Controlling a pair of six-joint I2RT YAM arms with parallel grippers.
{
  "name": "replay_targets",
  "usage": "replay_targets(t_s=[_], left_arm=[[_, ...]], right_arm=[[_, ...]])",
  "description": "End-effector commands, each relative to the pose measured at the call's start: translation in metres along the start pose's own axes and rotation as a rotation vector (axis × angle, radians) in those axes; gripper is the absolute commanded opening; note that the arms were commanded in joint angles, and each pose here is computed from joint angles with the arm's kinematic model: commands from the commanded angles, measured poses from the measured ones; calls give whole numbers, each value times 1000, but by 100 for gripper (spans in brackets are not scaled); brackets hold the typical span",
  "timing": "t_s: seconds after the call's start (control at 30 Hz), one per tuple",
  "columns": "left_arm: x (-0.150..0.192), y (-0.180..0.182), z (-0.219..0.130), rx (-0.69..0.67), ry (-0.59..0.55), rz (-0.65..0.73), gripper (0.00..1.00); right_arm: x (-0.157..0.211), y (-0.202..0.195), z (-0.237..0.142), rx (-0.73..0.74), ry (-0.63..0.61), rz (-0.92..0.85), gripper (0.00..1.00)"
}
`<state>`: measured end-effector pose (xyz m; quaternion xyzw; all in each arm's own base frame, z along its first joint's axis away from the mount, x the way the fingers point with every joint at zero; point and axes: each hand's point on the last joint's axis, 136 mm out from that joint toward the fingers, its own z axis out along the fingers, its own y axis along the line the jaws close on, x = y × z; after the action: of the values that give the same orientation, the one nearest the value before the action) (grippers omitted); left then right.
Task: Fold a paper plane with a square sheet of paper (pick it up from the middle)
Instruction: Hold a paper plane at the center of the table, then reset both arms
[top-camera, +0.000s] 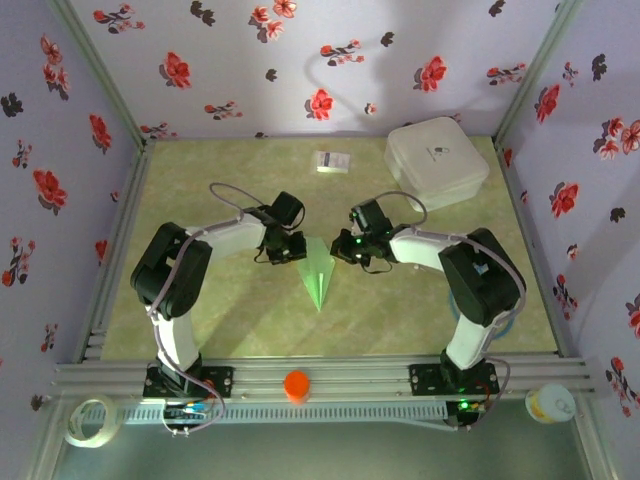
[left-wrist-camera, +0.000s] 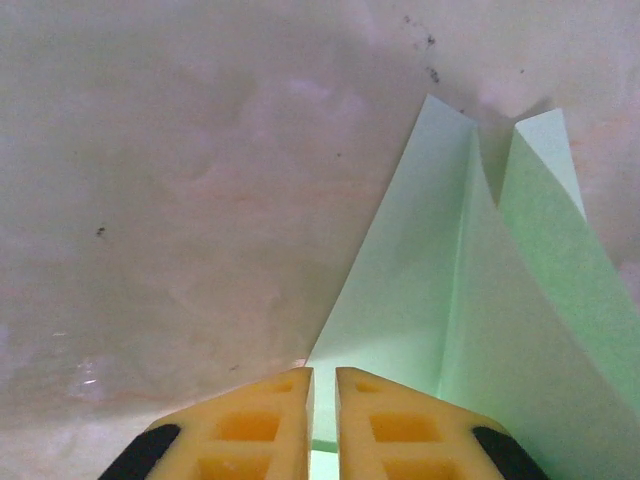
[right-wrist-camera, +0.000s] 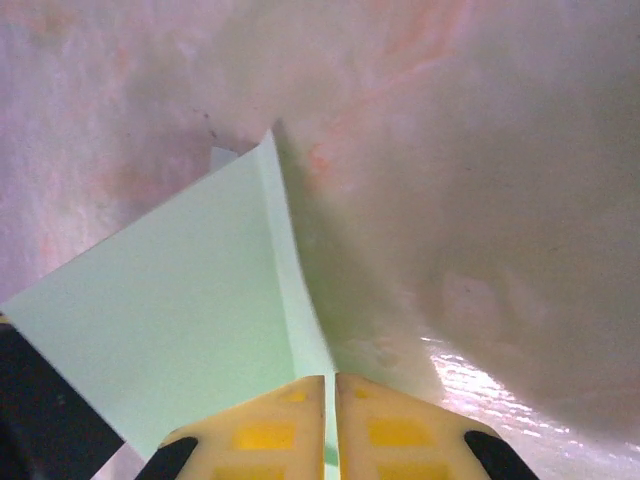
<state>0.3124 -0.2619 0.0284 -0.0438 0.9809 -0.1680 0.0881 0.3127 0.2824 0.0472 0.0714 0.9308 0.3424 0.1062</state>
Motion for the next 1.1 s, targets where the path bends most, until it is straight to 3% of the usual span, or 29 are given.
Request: replay_targets(t_s=[0.0, 0.17, 0.33, 0.43, 0.53, 0.57, 0.67, 0.8, 0.9, 1.07], left_arm=[[-4, -1, -19, -10, -42, 29, 15], [-6, -2, -28, -9, -58, 33, 15], [-9, 13, -48, -64, -128, 30, 15], [-13, 28, -70, -91, -204, 33, 15], [-22, 50, -105, -151, -349, 63, 18], [-25, 60, -118, -173, -407, 76, 21], [-39, 94, -152, -250, -565, 97, 47], [-58, 145, -191, -349, -790, 60, 86], [-69, 190, -205, -415, -881, -31, 99], [-84, 240, -200, -605, -872, 10, 100]], right_arm=[[-7, 11, -16, -6, -28, -12, 14], [-7, 24, -22, -58, -26, -28, 14], [-10, 18, -38, -18, -82, -61, 15], [-16, 11, -65, 46, -164, -107, 25], [-31, -6, -113, 201, -335, -184, 37], [-38, -13, -135, 268, -412, -219, 43], [-62, -51, -201, 519, -675, -260, 66], [-87, -98, -261, 757, -903, -277, 86], [-99, -138, -269, 889, -989, -296, 87], [-120, -173, -243, 827, -970, -307, 87]])
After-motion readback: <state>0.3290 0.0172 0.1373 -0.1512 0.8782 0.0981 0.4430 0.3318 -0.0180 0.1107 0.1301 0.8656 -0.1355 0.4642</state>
